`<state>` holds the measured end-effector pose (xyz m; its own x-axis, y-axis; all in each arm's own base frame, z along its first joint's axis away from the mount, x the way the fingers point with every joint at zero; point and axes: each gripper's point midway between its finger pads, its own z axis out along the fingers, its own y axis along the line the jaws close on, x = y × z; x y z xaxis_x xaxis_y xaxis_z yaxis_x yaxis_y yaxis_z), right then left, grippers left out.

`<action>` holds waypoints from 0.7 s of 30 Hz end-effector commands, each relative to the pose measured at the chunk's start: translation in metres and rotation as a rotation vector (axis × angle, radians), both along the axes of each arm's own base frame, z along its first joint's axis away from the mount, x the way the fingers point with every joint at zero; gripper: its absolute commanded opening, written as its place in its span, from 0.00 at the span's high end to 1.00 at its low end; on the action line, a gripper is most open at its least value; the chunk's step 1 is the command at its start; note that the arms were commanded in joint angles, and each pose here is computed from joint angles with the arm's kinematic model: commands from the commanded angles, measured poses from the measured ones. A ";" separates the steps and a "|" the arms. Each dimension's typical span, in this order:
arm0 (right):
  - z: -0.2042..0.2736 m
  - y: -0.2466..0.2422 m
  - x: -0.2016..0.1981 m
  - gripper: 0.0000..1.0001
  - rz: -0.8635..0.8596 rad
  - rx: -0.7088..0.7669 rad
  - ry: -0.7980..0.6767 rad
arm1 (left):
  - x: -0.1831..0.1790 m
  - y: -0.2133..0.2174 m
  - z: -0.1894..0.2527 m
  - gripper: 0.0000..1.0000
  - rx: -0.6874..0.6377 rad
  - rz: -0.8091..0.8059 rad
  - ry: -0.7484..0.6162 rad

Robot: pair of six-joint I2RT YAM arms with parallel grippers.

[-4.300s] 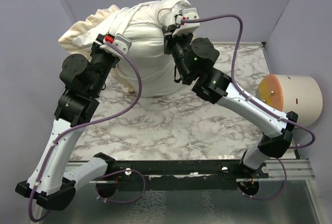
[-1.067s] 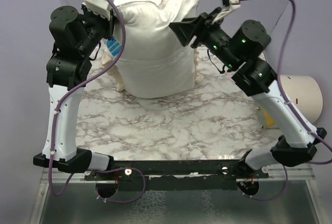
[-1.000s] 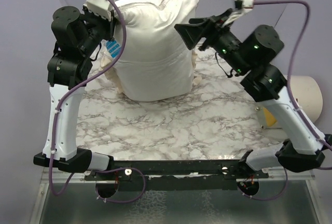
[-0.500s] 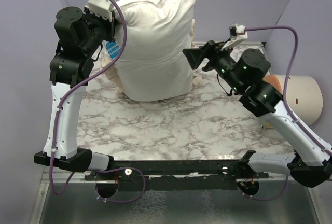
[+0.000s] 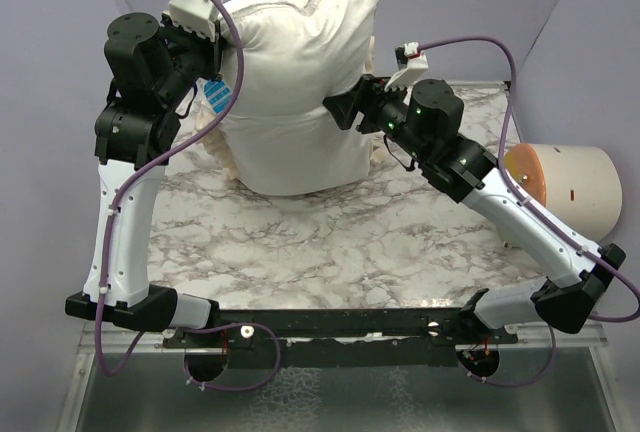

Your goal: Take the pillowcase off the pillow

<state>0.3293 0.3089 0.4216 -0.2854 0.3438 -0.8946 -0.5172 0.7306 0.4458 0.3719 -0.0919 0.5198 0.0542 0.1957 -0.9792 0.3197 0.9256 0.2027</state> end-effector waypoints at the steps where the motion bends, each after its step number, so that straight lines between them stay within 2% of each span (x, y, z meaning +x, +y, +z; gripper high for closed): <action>1: -0.028 -0.025 0.016 0.39 -0.120 -0.026 0.036 | -0.011 0.002 0.019 1.00 -0.014 -0.008 -0.052; 9: -0.073 -0.046 0.036 0.47 -0.180 -0.055 0.122 | -0.021 -0.001 0.031 1.00 -0.025 -0.037 -0.075; 13: -0.096 -0.054 0.039 0.54 -0.202 -0.075 0.161 | -0.025 -0.001 0.040 1.00 -0.029 -0.040 -0.095; 18: -0.135 -0.064 0.041 0.68 -0.202 -0.095 0.233 | -0.031 -0.001 0.055 1.00 -0.056 -0.042 -0.124; 21: -0.157 -0.065 0.040 0.71 -0.195 -0.121 0.274 | -0.034 -0.001 0.064 1.00 -0.078 -0.043 -0.142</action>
